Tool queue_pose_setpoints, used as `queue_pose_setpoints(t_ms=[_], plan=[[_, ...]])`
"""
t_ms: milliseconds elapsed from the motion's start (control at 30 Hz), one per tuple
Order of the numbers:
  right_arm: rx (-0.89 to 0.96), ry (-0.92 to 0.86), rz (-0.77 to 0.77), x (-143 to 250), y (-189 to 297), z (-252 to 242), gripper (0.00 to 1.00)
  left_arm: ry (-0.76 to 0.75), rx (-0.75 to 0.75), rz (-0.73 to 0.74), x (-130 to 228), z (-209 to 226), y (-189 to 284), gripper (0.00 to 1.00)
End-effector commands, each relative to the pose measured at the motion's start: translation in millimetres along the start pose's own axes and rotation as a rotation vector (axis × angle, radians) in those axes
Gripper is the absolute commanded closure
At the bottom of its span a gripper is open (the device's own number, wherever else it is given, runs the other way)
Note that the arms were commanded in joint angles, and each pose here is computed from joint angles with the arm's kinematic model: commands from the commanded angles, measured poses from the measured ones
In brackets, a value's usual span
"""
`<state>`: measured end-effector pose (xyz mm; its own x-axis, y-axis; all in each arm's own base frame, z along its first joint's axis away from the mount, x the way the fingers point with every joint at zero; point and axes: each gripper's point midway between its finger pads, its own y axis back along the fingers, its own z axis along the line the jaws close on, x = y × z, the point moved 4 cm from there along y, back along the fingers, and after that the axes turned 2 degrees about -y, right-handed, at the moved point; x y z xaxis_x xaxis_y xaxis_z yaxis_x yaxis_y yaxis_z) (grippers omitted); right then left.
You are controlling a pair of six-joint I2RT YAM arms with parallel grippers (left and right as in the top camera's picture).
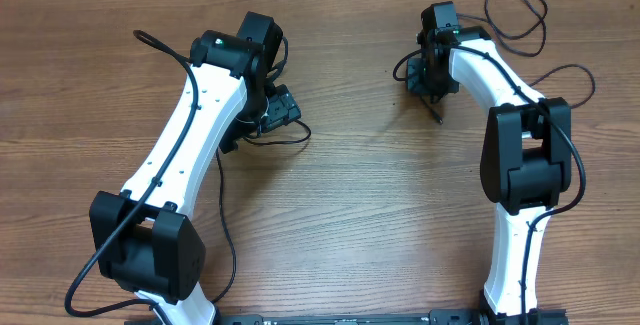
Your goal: Untangle cables
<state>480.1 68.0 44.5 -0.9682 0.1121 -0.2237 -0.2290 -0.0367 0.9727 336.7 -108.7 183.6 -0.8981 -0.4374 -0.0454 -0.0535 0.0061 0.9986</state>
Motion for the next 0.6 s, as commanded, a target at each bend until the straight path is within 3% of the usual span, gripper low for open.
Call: queue_pose_setpoints(t_ms=[0, 67, 167, 400, 567], plan=[[0.004, -0.073, -0.083, -19, 36, -15, 0.43, -0.027, 0.037, -0.033, 1, -2, 15, 0.00], [0.015, -0.137, -0.117, -26, 50, -30, 0.28, -0.027, 0.037, -0.033, 1, -2, 15, 0.01], [0.039, -0.254, -0.137, -32, 58, -65, 0.22, -0.027, 0.036, -0.032, 1, -2, 15, 0.00], [0.111, -0.589, -0.089, -16, 61, -179, 0.21, -0.027, 0.035, -0.031, 1, -2, 15, 0.01], [0.144, -0.713, -0.083, -1, 63, -238, 0.22, -0.026, 0.038, -0.035, 1, -2, 15, 0.00]])
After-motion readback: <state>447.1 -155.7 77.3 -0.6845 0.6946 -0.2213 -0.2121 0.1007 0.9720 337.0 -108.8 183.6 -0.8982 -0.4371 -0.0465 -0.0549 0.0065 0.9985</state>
